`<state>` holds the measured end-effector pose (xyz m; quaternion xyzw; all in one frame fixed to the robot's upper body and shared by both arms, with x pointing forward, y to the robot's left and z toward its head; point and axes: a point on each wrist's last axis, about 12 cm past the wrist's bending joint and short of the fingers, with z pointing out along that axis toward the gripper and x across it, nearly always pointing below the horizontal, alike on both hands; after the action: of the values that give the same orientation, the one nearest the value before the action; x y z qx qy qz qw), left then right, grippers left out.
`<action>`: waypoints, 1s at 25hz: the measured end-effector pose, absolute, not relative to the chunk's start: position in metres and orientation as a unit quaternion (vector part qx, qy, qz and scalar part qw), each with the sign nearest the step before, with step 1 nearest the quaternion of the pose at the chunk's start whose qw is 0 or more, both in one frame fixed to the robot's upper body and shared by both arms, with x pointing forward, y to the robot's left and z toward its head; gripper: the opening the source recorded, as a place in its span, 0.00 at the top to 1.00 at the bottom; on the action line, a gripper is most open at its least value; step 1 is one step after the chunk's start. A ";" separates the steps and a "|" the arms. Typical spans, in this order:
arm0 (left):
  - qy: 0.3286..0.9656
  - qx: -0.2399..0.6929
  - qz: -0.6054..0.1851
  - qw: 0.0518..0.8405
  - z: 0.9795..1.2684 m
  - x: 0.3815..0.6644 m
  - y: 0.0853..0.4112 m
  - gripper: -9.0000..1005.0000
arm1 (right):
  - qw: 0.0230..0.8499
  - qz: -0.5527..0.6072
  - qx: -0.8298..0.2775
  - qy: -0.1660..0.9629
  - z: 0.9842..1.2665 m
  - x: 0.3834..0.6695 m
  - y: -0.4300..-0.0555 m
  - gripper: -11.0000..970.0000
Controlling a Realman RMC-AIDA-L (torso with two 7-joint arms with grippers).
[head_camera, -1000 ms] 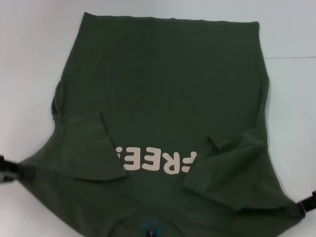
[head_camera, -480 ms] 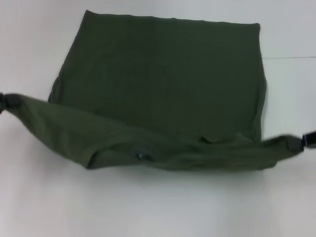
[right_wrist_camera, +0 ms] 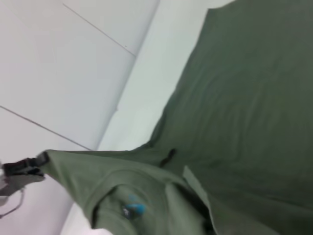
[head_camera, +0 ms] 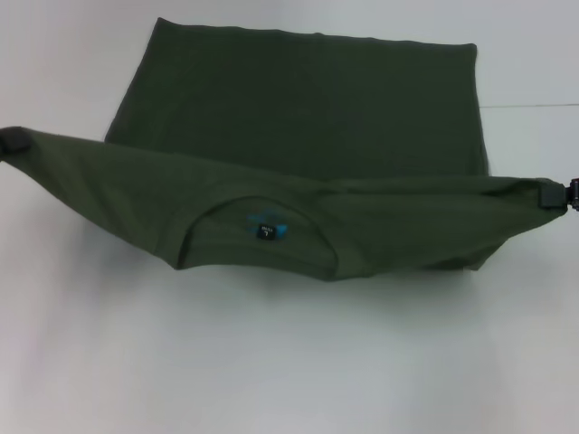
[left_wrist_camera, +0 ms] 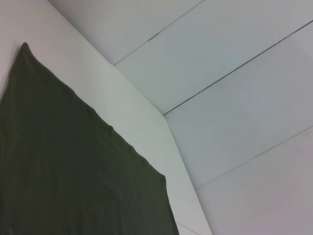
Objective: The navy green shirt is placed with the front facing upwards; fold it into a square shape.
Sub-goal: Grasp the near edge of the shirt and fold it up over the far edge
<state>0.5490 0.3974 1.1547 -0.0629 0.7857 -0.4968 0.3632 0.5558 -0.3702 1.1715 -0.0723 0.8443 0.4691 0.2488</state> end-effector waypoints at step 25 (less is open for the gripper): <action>0.772 -0.066 -0.558 0.298 1.128 0.452 0.415 0.96 | 0.092 0.477 -0.204 0.850 1.136 0.522 -0.342 0.97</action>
<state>0.4518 0.4147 1.1285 -0.0656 0.7720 -0.5576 0.2980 0.5223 -0.3423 1.1360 -0.2036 0.8498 0.4775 0.0919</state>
